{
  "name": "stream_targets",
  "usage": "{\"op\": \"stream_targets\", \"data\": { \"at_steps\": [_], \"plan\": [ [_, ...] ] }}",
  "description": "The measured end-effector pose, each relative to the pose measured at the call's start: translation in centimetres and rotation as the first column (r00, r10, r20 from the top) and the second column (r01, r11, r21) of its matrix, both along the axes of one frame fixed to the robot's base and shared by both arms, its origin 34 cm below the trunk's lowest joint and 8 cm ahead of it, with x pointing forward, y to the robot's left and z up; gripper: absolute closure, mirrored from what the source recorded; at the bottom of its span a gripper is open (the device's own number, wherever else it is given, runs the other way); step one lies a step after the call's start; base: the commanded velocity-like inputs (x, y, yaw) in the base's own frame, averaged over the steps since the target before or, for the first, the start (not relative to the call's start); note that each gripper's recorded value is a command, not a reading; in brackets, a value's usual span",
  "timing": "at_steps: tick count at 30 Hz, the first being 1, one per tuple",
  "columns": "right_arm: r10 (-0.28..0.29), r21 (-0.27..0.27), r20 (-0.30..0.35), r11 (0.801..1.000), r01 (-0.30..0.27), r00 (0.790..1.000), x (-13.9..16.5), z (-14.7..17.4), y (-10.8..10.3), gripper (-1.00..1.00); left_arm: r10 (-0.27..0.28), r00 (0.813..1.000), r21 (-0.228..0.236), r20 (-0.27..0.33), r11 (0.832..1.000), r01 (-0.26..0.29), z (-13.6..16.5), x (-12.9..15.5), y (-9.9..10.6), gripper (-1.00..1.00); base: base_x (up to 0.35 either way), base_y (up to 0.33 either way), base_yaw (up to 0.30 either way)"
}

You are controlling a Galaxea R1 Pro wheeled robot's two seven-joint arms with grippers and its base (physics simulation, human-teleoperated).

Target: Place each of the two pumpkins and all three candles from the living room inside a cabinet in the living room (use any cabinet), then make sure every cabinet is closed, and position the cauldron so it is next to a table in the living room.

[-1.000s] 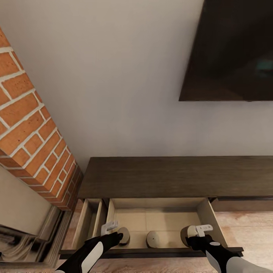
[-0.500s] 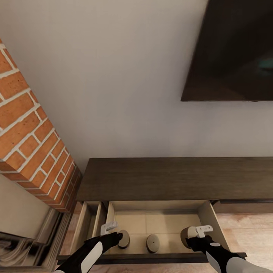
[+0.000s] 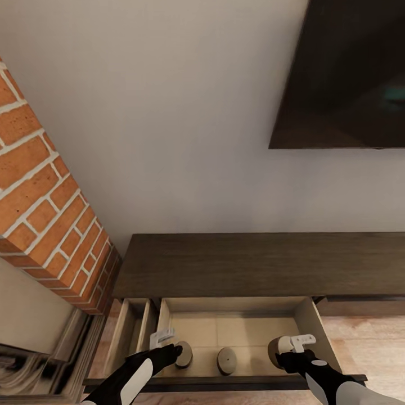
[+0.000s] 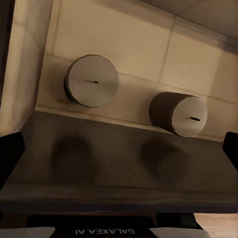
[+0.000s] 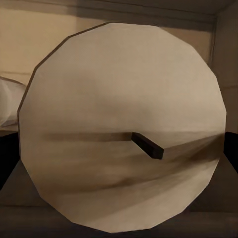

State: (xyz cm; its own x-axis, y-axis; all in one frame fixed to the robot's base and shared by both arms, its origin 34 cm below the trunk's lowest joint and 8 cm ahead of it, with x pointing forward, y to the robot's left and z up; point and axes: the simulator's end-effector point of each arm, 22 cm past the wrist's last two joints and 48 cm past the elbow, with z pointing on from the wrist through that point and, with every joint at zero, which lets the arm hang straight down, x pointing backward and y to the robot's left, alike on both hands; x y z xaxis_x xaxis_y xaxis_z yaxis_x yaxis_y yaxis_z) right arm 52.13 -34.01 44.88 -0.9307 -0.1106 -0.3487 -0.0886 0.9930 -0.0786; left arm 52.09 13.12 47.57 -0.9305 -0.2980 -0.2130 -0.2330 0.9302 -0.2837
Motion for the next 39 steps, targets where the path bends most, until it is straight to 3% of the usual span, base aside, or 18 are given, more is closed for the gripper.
{"op": "stream_targets", "data": {
  "at_steps": [18, 32, 39],
  "plan": [
    [0.000, 0.000, -0.015, 1.000, 0.000, 1.000, -0.8, -3.7, 0.0, 1.00, 0.013, 1.000, -0.002, -0.016, 1.000, -0.013, -3.7, -0.6, 0.1, -1.00, 0.000, 0.000, 0.136],
    [-0.001, 0.000, -0.018, 1.000, 0.001, 1.000, -0.9, -3.8, 0.0, 1.00, 0.006, 1.000, -0.005, -0.016, 1.000, -0.007, -3.8, -0.6, 0.0, -1.00, 0.003, -0.001, 0.023],
    [-0.003, -0.002, -0.020, 1.000, 0.003, 1.000, -1.0, -3.9, -0.1, 1.00, -0.006, 1.000, -0.001, -0.017, 1.000, 0.006, -3.8, -0.8, 0.0, -1.00, 0.203, -0.055, 0.000]
  ]
}}
